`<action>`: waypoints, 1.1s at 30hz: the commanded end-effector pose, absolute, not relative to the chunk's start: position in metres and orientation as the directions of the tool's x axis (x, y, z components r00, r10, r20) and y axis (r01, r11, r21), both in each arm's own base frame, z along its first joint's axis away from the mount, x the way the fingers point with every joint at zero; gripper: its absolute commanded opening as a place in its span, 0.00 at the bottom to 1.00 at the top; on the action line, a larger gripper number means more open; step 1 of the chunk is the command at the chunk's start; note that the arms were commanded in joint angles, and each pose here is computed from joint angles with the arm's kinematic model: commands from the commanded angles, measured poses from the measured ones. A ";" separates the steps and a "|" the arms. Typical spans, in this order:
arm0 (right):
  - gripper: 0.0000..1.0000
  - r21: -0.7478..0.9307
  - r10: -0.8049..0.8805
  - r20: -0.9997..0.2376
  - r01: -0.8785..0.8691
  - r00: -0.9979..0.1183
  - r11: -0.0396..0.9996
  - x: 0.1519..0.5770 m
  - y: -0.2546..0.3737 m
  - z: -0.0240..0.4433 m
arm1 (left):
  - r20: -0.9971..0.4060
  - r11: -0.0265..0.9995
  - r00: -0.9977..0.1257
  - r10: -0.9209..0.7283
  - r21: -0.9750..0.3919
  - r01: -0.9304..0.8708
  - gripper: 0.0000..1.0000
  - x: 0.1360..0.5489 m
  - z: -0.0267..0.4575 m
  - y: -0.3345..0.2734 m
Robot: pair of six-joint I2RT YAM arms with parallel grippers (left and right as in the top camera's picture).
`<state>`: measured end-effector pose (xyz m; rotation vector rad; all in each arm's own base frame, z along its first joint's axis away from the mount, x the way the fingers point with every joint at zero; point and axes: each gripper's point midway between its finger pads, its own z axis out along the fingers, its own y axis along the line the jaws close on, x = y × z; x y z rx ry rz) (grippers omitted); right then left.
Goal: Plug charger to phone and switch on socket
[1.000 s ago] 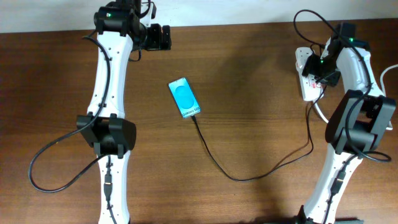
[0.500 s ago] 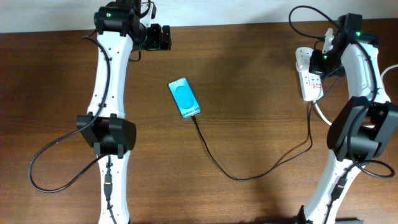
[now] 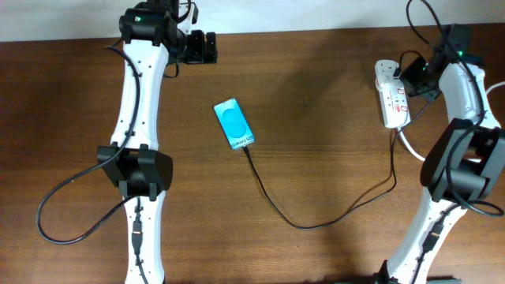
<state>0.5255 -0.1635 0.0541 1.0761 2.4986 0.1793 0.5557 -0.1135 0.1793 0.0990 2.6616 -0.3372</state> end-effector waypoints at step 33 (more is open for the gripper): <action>0.15 0.226 0.593 -0.312 0.548 -0.742 0.805 0.525 -0.149 0.020 | -0.469 0.969 -0.883 0.006 -0.215 0.121 0.99 0.558 0.189 -0.110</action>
